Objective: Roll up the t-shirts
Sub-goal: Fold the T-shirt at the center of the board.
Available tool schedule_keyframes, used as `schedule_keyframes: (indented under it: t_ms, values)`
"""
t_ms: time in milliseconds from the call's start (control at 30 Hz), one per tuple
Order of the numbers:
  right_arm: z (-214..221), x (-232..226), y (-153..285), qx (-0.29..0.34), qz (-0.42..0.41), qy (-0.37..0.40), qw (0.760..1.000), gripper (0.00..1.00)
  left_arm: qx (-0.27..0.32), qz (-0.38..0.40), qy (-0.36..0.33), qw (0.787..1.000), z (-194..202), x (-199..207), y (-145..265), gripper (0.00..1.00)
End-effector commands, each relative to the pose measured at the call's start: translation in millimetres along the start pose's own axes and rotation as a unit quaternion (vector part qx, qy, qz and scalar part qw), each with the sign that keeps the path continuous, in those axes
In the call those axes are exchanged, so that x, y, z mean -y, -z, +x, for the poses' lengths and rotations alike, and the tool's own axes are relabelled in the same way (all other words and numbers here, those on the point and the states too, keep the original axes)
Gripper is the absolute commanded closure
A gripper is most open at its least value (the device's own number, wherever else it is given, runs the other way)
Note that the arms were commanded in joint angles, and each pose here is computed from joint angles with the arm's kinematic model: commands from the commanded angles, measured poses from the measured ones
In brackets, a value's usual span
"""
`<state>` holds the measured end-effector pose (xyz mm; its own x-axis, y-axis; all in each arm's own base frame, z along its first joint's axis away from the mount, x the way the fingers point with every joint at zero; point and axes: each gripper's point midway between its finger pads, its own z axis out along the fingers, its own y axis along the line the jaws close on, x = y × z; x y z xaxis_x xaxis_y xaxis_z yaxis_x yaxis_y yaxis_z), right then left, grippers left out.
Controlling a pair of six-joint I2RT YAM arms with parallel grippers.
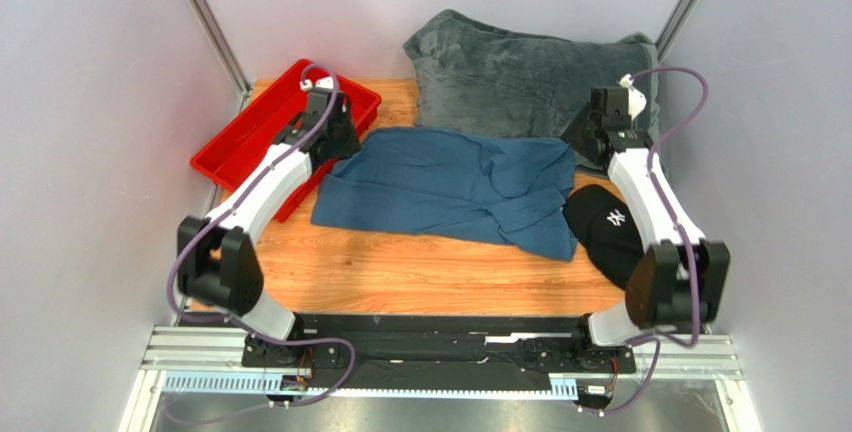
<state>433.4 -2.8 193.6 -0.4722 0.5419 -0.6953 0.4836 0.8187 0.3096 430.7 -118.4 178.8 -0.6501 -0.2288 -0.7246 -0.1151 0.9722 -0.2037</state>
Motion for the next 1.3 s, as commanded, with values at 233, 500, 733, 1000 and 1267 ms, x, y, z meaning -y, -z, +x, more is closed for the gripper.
schedule_keyframes:
  t_ms: [233, 500, 733, 1000, 1267]
  values:
    - [148, 31, 61, -0.095, -0.037, -0.061, 0.993, 0.69, -0.013, 0.016, 0.162, 0.987, 68, -15, 14, 0.83]
    - [191, 76, 43, -0.119, 0.039, -0.084, 0.989, 0.87, -0.063, -0.057, 0.205, 0.975, 117, -40, -11, 1.00]
    - [209, 102, 24, -0.147, 0.096, -0.092, 0.980, 0.94, -0.091, -0.137, 0.242, 0.956, 154, -69, -11, 1.00]
    - [216, 144, 27, -0.168, 0.158, -0.120, 0.966, 0.98, -0.096, -0.191, 0.280, 0.936, 175, -93, 0, 1.00]
    - [211, 157, 35, -0.168, 0.175, -0.132, 0.961, 0.98, -0.091, -0.192, 0.274, 0.938, 166, -96, 12, 1.00]
